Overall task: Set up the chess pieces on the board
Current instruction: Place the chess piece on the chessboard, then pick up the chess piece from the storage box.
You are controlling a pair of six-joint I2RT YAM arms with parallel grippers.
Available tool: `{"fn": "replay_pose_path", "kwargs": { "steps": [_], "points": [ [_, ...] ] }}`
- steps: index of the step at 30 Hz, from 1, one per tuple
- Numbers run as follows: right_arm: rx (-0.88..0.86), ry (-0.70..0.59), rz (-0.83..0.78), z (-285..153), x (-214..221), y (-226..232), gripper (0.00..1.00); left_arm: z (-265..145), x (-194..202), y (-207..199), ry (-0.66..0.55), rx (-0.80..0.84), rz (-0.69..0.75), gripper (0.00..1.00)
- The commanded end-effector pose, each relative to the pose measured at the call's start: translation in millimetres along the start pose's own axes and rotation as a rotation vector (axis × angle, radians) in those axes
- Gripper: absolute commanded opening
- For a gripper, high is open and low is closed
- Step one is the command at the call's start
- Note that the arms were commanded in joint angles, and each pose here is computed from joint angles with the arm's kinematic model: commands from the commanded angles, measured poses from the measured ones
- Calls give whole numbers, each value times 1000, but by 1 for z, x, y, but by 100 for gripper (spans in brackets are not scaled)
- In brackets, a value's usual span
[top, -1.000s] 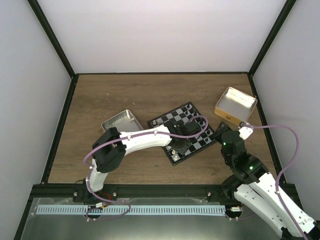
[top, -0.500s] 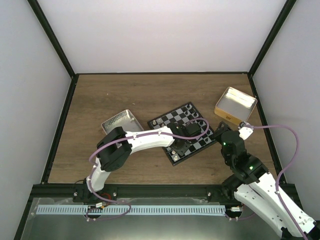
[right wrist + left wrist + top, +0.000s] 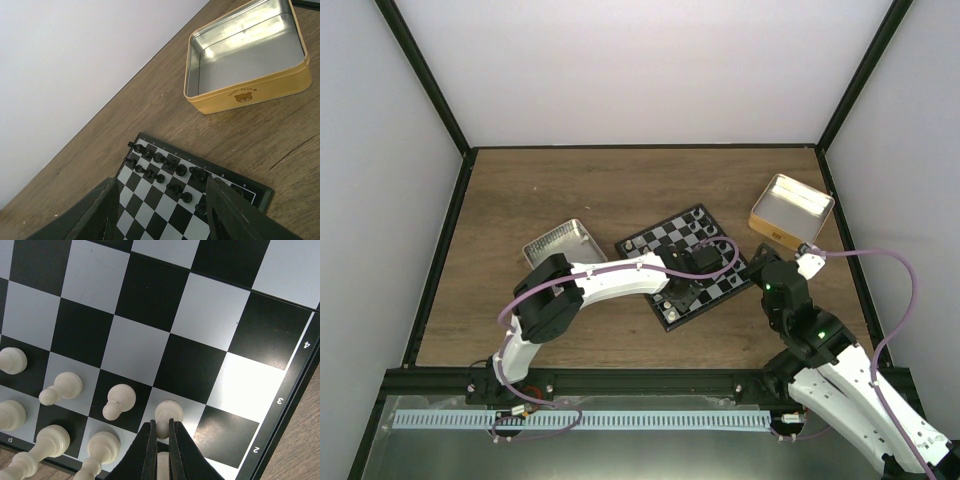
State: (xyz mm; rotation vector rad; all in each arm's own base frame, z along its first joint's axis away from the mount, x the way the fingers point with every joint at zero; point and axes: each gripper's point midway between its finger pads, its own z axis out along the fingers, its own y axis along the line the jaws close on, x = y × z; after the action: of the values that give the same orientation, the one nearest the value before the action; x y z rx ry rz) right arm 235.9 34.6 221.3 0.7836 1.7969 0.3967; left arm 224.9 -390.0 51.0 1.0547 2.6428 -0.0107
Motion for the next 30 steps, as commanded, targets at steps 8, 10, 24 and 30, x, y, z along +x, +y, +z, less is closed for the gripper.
{"fn": "replay_pose_path", "kwargs": {
  "steps": [8,10,24,30],
  "points": [
    [29,-18,19,1,-2,-7,49,1,0,-1,14,-7,23,11],
    [27,-16,19,1,-1,-6,49,-2,-1,-2,9,-2,22,14],
    [23,-11,19,1,-1,-5,51,-53,-33,-6,-141,136,-51,32],
    [12,-2,17,2,0,-1,51,-82,-46,43,-250,141,-203,38]
  ]
}}
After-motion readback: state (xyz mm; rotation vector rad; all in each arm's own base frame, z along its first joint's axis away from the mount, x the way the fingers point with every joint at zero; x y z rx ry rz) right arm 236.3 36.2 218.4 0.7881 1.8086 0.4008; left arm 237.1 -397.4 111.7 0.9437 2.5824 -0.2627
